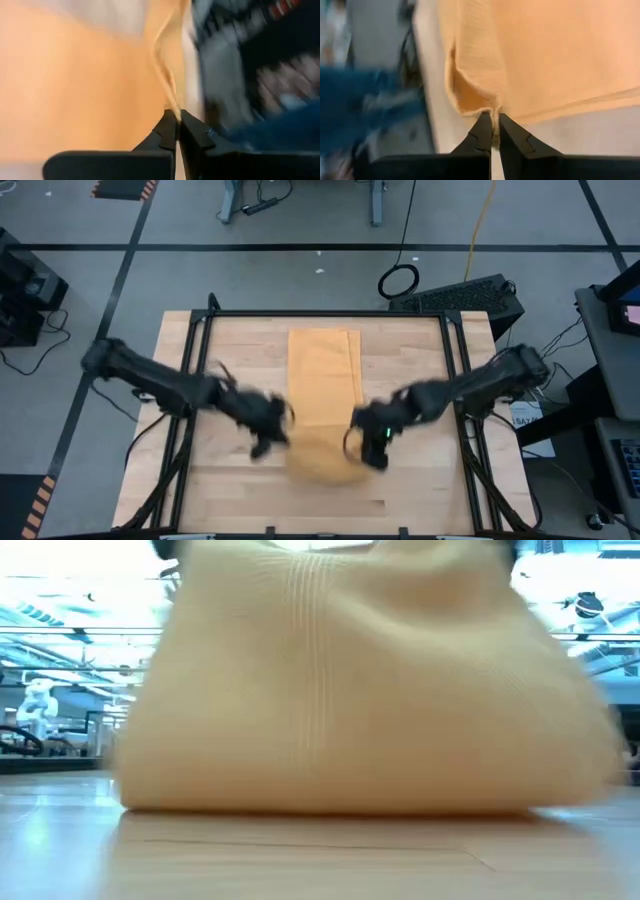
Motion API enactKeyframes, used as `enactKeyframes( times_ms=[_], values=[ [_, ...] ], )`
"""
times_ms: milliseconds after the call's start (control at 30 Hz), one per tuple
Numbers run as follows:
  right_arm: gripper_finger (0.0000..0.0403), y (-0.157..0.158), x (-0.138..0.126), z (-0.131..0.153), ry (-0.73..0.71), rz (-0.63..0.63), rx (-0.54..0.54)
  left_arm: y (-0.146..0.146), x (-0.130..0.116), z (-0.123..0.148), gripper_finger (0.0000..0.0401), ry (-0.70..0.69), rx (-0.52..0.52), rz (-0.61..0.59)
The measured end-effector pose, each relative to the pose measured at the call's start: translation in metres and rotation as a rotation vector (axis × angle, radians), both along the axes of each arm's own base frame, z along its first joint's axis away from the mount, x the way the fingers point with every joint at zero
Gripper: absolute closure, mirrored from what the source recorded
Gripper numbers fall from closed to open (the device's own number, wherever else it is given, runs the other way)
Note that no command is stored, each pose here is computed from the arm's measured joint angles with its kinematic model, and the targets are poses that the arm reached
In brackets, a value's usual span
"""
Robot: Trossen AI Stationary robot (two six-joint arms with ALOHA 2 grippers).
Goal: Roll towel
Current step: Roll the yellow towel
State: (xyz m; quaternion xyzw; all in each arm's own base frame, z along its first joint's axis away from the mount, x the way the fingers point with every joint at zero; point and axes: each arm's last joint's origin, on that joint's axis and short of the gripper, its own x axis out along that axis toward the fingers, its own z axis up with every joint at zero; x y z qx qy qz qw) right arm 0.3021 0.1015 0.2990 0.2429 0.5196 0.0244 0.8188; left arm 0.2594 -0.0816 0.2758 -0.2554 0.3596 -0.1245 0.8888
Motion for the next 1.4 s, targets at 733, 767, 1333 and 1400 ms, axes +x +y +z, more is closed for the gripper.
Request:
enactKeyframes(
  times_ms=[733, 767, 1333, 1400],
  values=[
    [0.0399, -0.241, -0.031, 0.179, -1.518, -0.749, -0.88, 0.228, -0.047, 0.168, 0.0391, -1.223, 0.785, 0.869],
    [0.0399, -0.244, -0.031, 0.186, -1.549, -0.733, -0.868, 0.234, -0.044, 0.176, 0.0391, -1.248, 0.76, 0.83],
    [0.0399, -0.207, -0.06, 0.257, -1.054, -0.501, -0.504, 0.211, -0.046, 0.245, 0.0393, -1.068, 0.197, 0.394],
    [0.0399, -0.199, -0.058, 0.249, -0.987, -0.459, -0.419, 0.196, -0.052, 0.245, 0.0396, -1.02, 0.15, 0.352]
  ],
)
